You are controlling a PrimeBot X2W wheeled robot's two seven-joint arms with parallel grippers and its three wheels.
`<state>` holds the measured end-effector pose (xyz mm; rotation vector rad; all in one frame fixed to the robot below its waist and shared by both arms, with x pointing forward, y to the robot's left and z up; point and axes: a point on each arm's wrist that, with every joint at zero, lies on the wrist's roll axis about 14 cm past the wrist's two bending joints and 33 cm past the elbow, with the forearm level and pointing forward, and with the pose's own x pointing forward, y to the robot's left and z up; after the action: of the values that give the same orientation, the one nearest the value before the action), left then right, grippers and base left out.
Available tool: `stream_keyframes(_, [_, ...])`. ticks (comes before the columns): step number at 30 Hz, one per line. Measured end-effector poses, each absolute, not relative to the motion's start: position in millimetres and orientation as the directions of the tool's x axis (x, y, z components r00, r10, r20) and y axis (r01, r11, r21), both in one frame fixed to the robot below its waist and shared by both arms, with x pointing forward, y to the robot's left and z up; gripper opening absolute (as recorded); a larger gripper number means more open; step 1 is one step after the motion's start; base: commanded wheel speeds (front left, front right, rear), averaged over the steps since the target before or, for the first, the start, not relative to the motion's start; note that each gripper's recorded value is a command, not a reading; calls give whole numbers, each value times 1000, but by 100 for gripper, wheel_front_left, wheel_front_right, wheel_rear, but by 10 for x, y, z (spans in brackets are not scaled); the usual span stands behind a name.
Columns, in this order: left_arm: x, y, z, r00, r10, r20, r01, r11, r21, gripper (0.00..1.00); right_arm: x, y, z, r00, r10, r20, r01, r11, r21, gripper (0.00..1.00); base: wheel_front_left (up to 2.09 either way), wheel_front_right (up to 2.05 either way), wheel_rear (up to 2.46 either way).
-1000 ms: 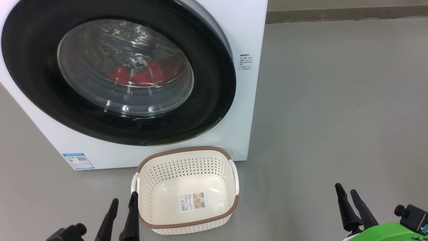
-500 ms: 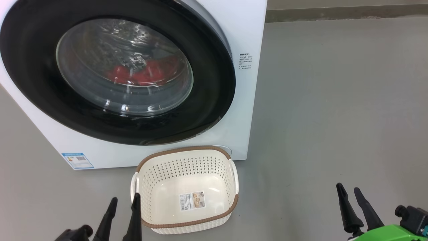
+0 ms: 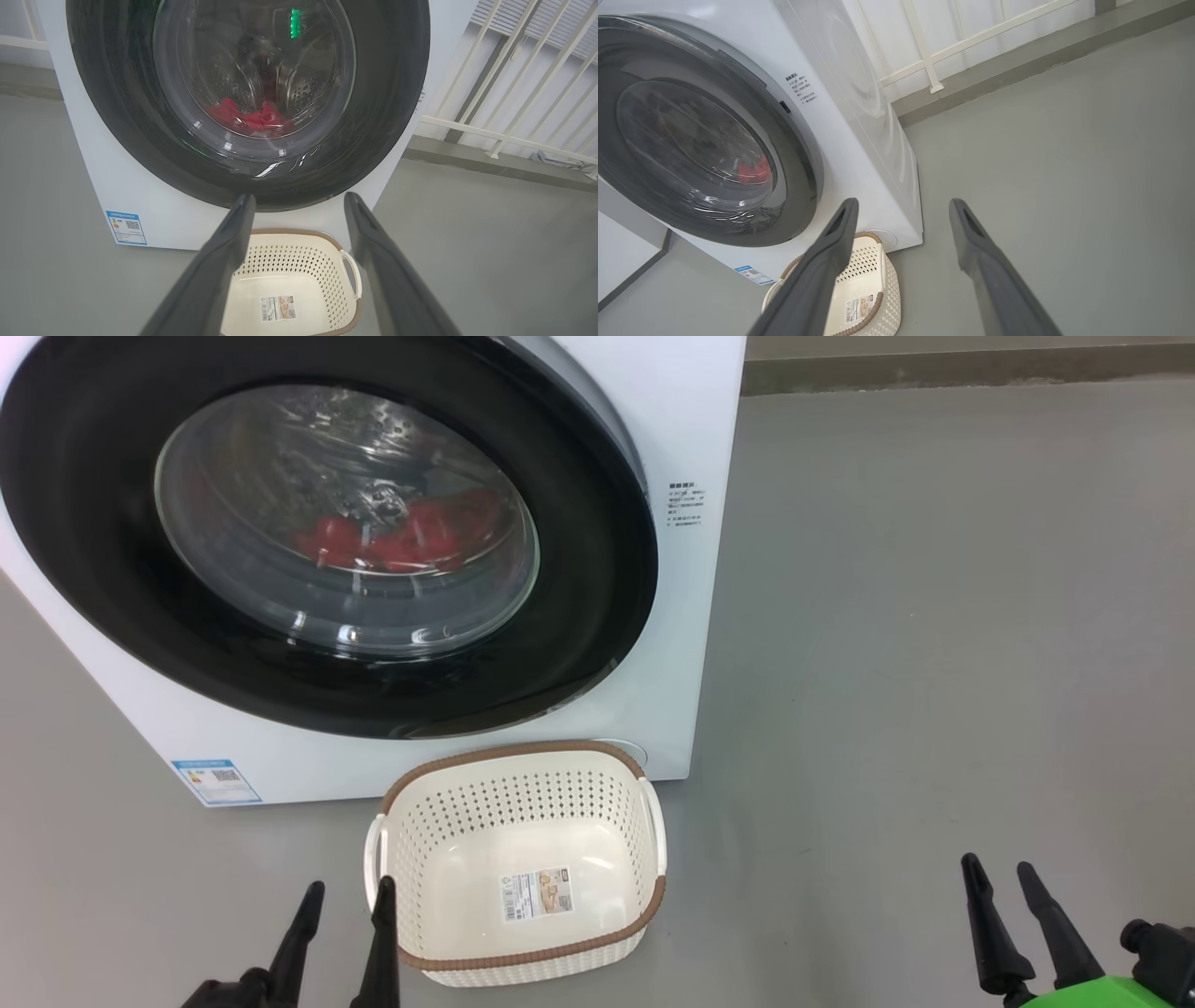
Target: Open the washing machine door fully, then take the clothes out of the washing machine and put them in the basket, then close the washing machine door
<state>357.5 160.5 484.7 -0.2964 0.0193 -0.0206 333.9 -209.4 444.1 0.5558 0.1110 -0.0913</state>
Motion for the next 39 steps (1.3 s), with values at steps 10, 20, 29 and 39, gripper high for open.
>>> stream_keyframes(10, [3580,1581,4886,999,-42,15,44,983,-181,100,3256,-2252,4428,987,-100,-122,145,883,446,100,0,0,0])
stream_keyframes(20, [3531,1542,4857,998,-61,12,62,988,-142,100,3211,-2296,4452,988,-114,-109,149,900,410,100,0,0,0])
stream_keyframes(29, [3521,1576,4784,998,-54,-10,52,981,-189,100,3193,-2304,4460,986,-125,-105,158,895,418,100,0,0,0])
stream_keyframes(39, [3511,1602,4737,998,-51,-24,45,979,-198,100,3201,-2289,4453,987,-123,-108,157,894,420,100,0,0,0])
